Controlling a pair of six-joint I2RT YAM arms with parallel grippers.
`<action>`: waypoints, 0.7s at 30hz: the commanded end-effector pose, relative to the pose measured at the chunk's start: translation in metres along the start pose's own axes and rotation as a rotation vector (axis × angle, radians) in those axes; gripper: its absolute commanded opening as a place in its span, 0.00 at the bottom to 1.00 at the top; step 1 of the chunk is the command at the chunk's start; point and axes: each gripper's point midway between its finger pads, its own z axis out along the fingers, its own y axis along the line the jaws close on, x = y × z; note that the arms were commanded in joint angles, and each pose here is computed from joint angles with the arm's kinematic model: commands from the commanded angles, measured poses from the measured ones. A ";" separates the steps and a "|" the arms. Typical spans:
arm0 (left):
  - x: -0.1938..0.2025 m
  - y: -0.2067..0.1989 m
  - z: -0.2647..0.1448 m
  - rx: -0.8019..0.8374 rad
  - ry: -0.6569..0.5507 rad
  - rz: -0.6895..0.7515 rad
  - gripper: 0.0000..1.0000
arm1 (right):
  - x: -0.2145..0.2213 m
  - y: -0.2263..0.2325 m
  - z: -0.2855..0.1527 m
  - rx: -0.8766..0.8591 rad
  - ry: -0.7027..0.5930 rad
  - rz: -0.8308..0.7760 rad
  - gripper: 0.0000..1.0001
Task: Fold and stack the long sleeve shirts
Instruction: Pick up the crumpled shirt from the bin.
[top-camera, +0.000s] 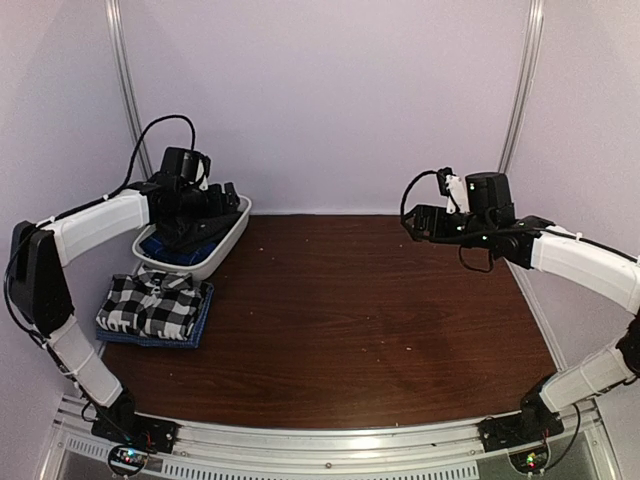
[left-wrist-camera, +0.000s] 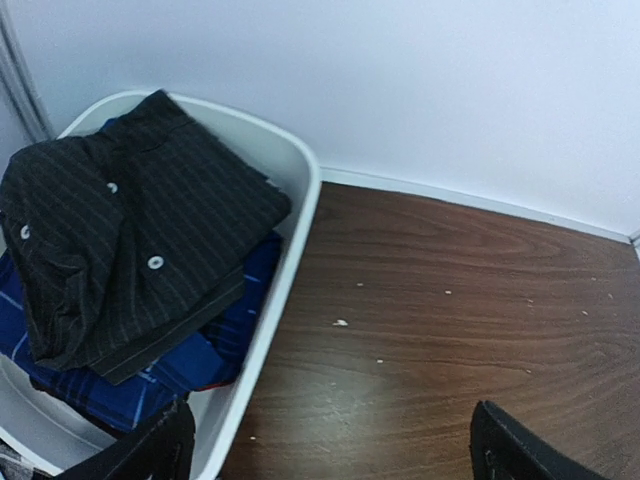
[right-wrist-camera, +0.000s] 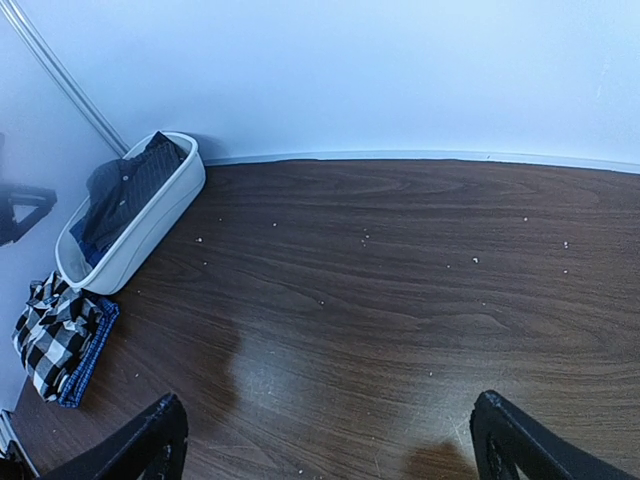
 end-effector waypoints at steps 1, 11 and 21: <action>0.002 0.057 0.026 -0.164 0.053 -0.091 0.98 | -0.010 0.009 0.002 -0.033 -0.022 -0.014 1.00; 0.009 0.146 0.072 -0.336 0.110 -0.215 0.98 | -0.008 0.010 0.003 -0.038 -0.015 -0.013 1.00; -0.003 0.188 0.110 -0.352 0.116 -0.249 0.93 | -0.004 0.010 0.005 -0.045 -0.005 0.001 1.00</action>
